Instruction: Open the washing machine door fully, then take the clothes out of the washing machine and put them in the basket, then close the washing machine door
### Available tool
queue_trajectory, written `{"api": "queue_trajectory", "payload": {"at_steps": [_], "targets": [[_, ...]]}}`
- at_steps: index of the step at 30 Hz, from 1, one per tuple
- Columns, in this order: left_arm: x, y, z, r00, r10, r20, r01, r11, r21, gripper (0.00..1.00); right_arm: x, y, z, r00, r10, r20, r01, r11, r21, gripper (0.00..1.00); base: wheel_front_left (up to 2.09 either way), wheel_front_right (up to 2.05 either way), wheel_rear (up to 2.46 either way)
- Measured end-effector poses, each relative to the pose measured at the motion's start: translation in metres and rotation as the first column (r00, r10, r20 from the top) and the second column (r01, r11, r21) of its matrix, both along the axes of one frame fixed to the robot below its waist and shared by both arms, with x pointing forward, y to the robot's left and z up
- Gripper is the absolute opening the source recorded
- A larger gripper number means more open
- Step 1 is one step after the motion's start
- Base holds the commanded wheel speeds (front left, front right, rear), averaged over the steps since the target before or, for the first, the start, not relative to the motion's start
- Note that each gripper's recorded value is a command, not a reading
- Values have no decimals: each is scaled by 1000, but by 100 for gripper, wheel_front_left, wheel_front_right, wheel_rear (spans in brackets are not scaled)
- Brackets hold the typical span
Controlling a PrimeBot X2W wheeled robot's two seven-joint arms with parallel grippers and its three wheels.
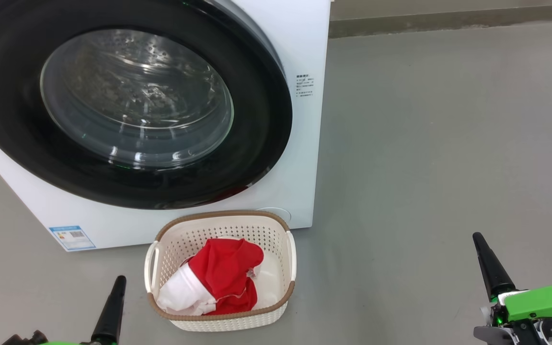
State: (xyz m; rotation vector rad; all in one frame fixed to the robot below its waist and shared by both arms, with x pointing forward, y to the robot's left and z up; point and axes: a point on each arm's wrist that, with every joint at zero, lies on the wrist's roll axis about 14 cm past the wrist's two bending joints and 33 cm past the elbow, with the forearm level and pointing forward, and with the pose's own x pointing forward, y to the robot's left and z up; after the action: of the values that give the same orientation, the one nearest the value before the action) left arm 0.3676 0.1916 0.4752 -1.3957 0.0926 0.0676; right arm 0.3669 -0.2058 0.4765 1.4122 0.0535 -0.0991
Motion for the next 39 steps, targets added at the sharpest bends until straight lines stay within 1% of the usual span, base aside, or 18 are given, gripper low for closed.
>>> {"api": "queue_trajectory", "payload": {"at_steps": [15, 20, 39], "targets": [[10, -4, 8, 1000, -3, 28, 7, 986, -169, 0, 8, 1, 4, 1000, 1, 23, -4, 989, 149, 0, 0, 0, 0], [10, -4, 8, 1000, -2, 28, 7, 985, -172, 0, 10, 0, 7, 999, -6, 32, 0, 986, 168, 0, 0, 0, 0], [10, -4, 8, 1000, -2, 28, 7, 985, -175, 0, 9, 0, 7, 999, -7, 33, 1, 986, 168, 0, 0, 0, 0]]}}
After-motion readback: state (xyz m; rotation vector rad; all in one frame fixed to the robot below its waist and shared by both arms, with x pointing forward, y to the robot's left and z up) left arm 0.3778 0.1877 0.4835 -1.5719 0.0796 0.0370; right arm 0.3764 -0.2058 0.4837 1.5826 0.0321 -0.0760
